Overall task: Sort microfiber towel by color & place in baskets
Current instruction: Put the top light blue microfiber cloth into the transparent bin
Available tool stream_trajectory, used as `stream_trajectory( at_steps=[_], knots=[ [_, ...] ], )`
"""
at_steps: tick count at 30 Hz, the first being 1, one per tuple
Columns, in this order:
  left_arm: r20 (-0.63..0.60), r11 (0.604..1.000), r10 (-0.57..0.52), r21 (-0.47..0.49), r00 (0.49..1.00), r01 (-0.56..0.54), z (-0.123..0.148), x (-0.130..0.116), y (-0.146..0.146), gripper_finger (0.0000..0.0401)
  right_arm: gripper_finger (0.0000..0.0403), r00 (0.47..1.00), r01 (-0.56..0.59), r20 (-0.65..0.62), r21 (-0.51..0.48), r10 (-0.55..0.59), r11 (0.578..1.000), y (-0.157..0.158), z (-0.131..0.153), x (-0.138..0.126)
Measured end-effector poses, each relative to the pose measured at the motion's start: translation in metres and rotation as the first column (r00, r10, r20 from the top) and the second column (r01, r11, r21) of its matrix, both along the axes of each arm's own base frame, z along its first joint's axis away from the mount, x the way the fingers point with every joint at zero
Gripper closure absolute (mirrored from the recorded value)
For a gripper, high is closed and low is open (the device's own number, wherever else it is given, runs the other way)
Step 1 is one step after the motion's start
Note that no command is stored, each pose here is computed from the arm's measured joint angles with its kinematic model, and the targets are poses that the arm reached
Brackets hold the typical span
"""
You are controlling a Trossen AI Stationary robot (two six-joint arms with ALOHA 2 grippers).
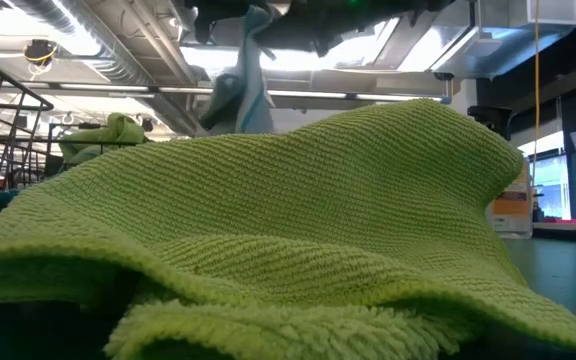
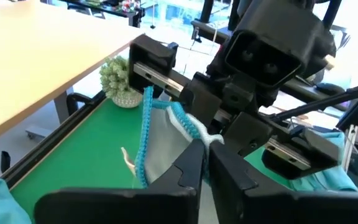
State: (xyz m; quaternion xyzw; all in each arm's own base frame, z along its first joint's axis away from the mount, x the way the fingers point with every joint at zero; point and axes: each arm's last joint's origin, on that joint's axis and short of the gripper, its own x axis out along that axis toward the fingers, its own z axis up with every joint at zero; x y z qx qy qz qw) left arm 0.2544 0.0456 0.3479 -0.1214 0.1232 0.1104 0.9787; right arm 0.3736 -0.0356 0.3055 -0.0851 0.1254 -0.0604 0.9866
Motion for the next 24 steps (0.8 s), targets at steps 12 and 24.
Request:
stream_trajectory(
  at_steps=[12,24],
  knots=[
    [-0.006,0.995,0.096,0.027,0.995,-0.095,0.000,-0.001,0.003,0.0316,0.0397,0.996,0.047,-0.079,0.036,-0.044,0.998,0.002,0.026,-0.036],
    [-0.023,0.995,0.096,0.025,0.995,-0.095,-0.002,-0.001,0.003,0.0315,0.0396,0.991,-0.085,0.117,0.201,0.062,0.976,0.013,0.094,-0.109]
  ],
)
